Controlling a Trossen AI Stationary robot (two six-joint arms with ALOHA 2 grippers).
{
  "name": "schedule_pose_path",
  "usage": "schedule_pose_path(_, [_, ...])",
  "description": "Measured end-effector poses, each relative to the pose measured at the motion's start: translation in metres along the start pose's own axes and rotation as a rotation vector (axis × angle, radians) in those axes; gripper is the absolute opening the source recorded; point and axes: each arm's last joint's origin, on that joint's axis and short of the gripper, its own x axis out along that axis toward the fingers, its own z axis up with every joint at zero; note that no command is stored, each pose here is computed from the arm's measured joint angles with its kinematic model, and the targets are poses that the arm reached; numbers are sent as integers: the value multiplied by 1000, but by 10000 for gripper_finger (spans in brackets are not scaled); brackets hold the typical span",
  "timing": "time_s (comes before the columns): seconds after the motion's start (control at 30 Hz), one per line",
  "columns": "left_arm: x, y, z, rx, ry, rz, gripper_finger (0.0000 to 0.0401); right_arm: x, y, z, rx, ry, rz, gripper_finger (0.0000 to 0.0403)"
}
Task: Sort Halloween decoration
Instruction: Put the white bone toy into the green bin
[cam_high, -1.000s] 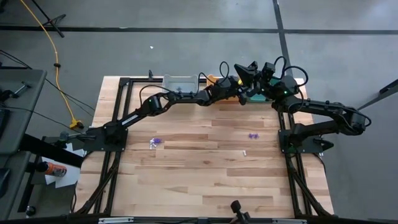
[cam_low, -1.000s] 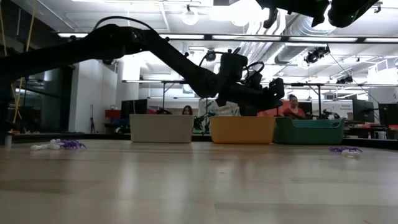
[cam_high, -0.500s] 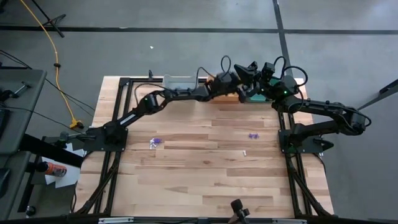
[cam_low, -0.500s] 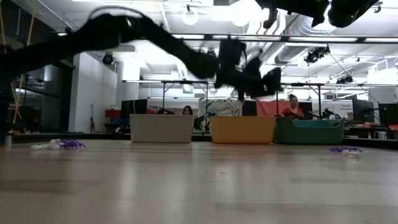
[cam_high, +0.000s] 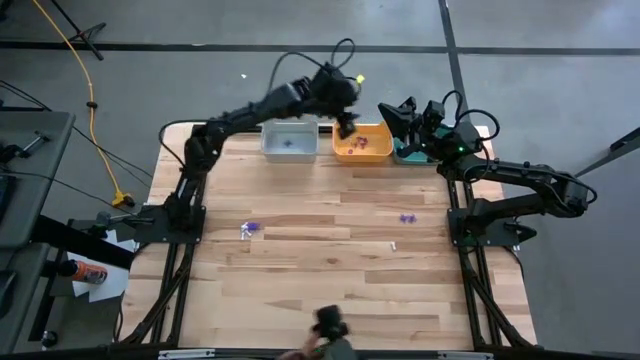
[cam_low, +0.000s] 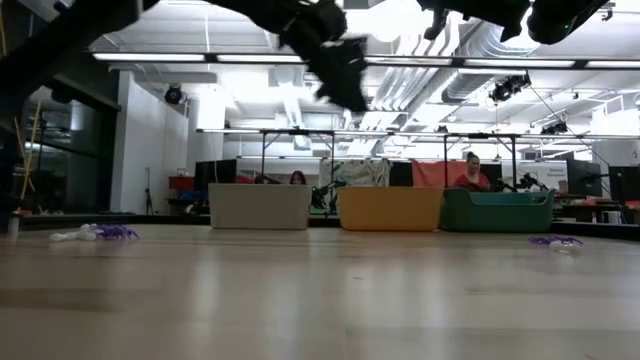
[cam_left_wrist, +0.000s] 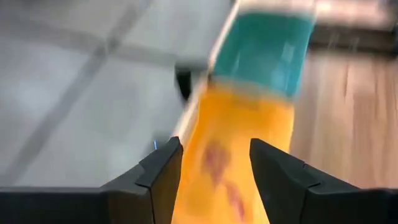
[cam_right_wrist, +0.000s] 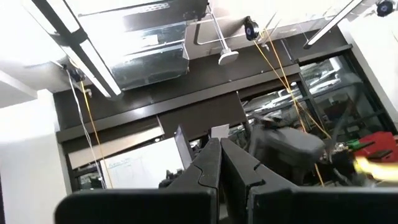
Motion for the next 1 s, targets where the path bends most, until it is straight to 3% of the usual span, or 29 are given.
schedule_pose_path(0.1, [-17, 14, -18, -112, 143, -53, 173, 0, 0, 0, -16, 2, -1, 0])
schedule_pose_path(0.2, [-31, 14, -34, -191, 156, -164, 167, 0, 0, -1, -16, 6, -1, 0])
schedule_pose_path(0.37, [-65, -10, -53, -255, -79, -253, 154, 0, 1, -2, -22, 37, 45, 0])
schedule_pose_path(0.6, [-129, -61, -110, -356, -476, -343, 142, 0, 0, -8, -7, 116, 78, 0])
schedule_pose_path(0.7, [-156, -82, -130, -368, -604, -400, 141, -1, 0, -12, 59, 176, 115, 0])
schedule_pose_path(0.87, [-187, -105, -143, -292, -684, -448, 140, -3, 4, -20, 107, 305, 233, 0])
schedule_pose_path(1.0, [-198, -115, -143, -191, -715, -463, 140, -4, 8, -29, 138, 383, 237, 0])
